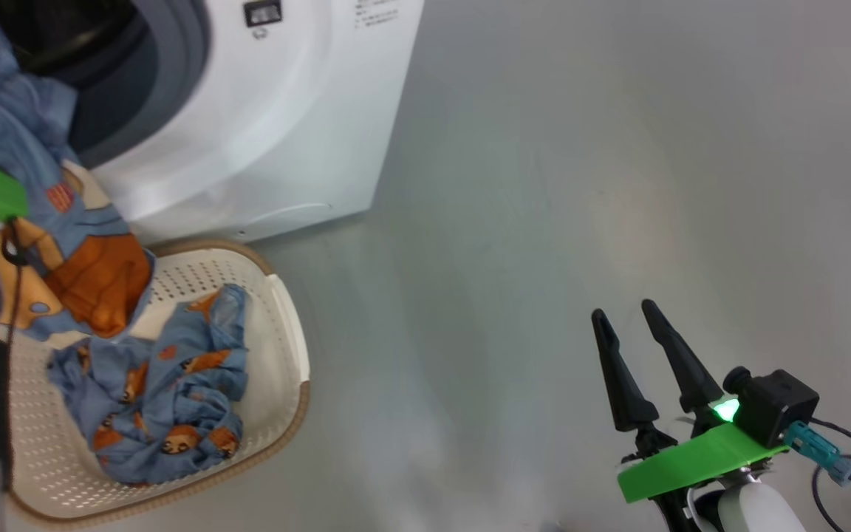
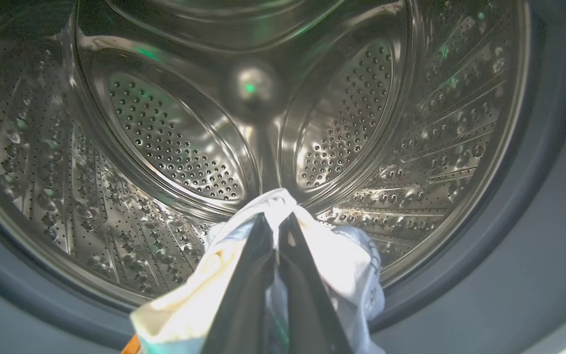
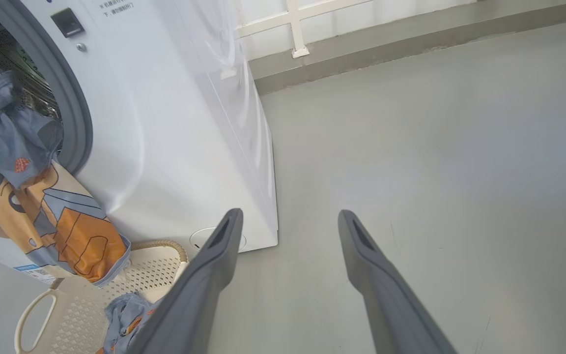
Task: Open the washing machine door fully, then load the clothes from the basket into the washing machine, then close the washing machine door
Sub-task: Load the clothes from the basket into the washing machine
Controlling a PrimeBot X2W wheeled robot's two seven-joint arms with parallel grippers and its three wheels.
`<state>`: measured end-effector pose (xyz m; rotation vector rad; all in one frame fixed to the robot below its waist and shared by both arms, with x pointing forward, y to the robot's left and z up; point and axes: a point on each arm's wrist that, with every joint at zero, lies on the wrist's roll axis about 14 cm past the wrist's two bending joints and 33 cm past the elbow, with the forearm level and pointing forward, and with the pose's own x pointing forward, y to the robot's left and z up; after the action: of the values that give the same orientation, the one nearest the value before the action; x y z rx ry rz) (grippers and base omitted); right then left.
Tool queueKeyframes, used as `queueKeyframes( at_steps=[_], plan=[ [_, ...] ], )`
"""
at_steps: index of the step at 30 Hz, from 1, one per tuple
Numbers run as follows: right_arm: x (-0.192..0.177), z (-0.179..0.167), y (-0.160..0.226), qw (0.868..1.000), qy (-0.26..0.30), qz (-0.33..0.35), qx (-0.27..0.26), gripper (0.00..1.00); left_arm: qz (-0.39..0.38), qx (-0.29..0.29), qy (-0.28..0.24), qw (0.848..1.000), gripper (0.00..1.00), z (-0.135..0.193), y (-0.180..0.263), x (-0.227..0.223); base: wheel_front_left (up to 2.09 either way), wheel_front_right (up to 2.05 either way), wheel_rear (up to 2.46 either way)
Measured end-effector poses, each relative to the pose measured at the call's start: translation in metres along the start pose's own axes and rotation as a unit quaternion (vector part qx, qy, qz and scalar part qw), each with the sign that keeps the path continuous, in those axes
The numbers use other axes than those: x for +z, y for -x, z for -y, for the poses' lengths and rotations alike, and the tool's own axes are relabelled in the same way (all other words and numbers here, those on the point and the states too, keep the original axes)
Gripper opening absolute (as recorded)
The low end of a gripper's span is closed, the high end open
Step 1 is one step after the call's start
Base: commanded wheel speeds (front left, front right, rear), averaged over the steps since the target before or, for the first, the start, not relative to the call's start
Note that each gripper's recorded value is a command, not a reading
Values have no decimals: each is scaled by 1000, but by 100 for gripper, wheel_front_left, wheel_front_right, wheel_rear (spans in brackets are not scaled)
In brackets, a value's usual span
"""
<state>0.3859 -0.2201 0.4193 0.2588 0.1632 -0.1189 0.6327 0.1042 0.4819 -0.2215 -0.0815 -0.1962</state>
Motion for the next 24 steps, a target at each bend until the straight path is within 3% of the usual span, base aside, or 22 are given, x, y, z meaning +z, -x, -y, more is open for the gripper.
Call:
queueKeyframes(
  at_steps=[24],
  plan=[
    [-48,6,-21,998,9,-68,-7,100,-24,1,-37,999,0,-20,-94,-50,0,0,0]
  ],
)
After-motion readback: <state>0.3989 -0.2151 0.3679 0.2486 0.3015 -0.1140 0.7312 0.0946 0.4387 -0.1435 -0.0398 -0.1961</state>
